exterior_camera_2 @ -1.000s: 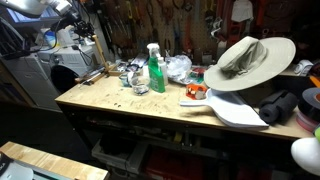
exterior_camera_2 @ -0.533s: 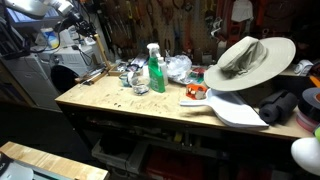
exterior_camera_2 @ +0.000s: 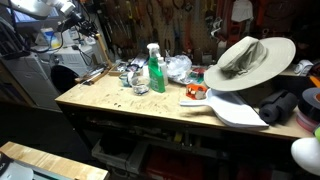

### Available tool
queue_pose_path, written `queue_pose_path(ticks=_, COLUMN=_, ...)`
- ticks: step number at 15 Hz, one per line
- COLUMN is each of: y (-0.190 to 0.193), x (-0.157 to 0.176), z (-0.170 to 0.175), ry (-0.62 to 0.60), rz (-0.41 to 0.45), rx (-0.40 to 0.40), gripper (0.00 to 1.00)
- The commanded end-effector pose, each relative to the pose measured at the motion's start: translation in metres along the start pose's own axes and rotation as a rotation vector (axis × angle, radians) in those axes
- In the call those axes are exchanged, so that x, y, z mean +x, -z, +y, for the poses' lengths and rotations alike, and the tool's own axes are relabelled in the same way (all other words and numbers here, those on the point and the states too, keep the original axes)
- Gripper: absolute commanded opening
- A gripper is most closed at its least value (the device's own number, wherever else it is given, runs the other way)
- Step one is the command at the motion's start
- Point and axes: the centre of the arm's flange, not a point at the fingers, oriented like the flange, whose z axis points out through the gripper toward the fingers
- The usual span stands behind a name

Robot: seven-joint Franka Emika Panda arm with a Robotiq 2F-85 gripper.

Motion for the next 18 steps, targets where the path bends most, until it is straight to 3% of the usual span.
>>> queue_pose_path(ticks=1, y=0.0013, x=-0.0029, z=-0.0083, ry=-0.013, rz=0.039, rx=-0.004, gripper=0.39)
queue_pose_path(ticks=2, y=0.0013, x=-0.0024, z=-0.0081, ry=-0.010, rz=0.041, rx=-0.006, gripper=0.59)
queue_pose_path(ticks=8, y=0.0033, x=0.0010, z=-0.0097, ry=-0.006, rz=0.056, rx=0.001, gripper=0.99)
queue_pose_path(ticks=18, y=0.0026, x=-0.0086, z=-0.0072, ry=0.111, rz=0.057, rx=0.011, gripper=1.00)
